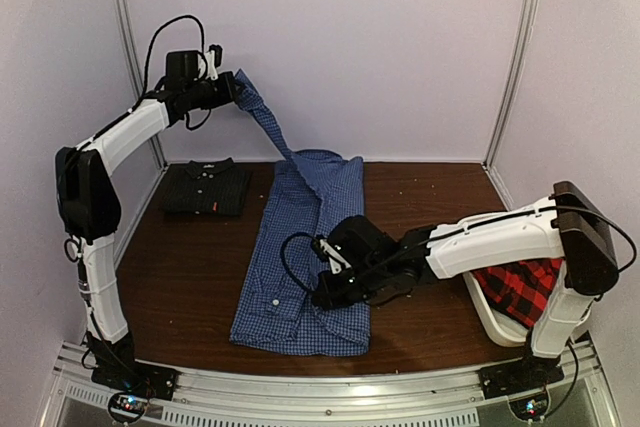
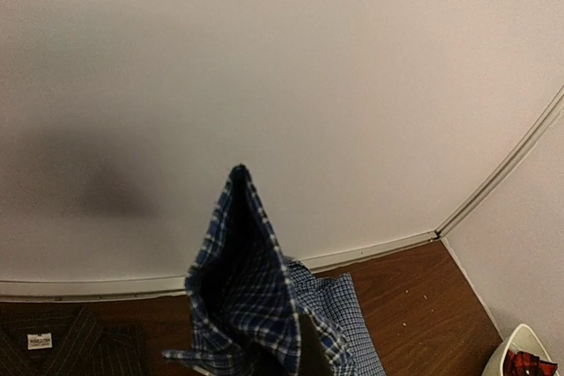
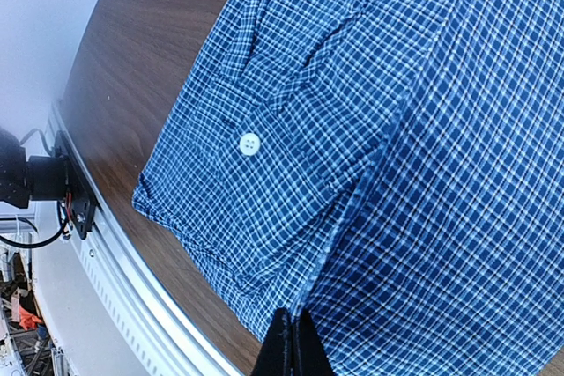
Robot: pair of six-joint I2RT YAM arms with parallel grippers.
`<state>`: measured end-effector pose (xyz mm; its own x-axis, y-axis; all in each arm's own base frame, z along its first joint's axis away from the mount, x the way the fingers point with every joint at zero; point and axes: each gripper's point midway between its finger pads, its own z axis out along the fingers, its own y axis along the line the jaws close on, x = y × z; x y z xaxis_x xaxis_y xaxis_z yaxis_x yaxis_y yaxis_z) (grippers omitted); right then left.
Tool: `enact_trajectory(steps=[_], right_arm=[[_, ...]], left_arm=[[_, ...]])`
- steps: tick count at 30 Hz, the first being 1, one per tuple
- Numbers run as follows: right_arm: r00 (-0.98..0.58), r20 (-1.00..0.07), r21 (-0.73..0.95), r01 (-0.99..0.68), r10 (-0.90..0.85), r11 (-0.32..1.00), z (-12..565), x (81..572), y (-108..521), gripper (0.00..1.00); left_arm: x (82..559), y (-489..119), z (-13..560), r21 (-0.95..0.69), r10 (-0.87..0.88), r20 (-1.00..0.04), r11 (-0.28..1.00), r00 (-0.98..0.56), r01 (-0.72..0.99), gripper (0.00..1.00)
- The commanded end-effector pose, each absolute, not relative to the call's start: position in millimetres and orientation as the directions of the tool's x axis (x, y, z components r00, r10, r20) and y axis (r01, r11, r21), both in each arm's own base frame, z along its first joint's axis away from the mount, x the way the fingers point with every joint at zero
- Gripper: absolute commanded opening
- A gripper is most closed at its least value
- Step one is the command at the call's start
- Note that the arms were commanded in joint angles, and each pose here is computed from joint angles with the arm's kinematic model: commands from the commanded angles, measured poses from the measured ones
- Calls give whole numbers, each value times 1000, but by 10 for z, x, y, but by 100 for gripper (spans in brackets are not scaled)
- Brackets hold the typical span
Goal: Fold and stack the long sleeve shirts
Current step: Fold the 1/3-folded shirt at the center of the board.
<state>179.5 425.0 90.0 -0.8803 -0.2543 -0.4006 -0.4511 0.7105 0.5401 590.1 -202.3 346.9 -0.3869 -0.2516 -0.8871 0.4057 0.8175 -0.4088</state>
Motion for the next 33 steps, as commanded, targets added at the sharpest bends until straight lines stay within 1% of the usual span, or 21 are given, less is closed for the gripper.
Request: enact_trajectory(steps=[1, 7, 12, 20, 22, 25, 28, 29, 31, 33], right_arm=[[-866, -423, 555, -481, -267, 679, 967, 1822, 4443, 0], [-865, -417, 586, -491, -280, 645, 958, 1821, 4611, 0], [-868, -397, 587, -489, -297, 645, 840, 1795, 4641, 0], [-872, -372, 599, -487, -317, 636, 686, 1749, 4672, 1], [-869, -380, 598, -493, -318, 632, 702, 1763, 4691, 8], [-862, -399, 597, -503, -312, 626, 795, 1804, 4720, 23], [-852, -438, 593, -513, -286, 621, 986, 1904, 4717, 34], [-849, -453, 590, -515, -273, 622, 1065, 1956, 4701, 39], [-841, -482, 572, -514, -245, 639, 1204, 2082, 4617, 46], [-831, -519, 552, -506, -202, 663, 1360, 2252, 4481, 49]], left_arm=[[5835, -1940, 3936, -371, -265, -922, 815, -284, 445, 0], [5843, -1929, 3916, -371, -262, -921, 818, -288, 441, 0], [5845, -1933, 3854, -375, -257, -917, 816, -304, 440, 0], [5744, -2078, 3689, -403, -237, -901, 766, -363, 501, 0], [5688, -2132, 3629, -404, -220, -900, 744, -375, 532, 0], [5586, -2232, 3511, -407, -189, -897, 705, -399, 581, 0], [5468, -2342, 3418, -400, -152, -899, 668, -411, 627, 0], [5424, -2379, 3398, -396, -141, -900, 655, -412, 643, 0], [5332, -2456, 3358, -389, -117, -903, 629, -413, 673, 0], [5237, -2548, 3316, -383, -91, -905, 599, -415, 704, 0]])
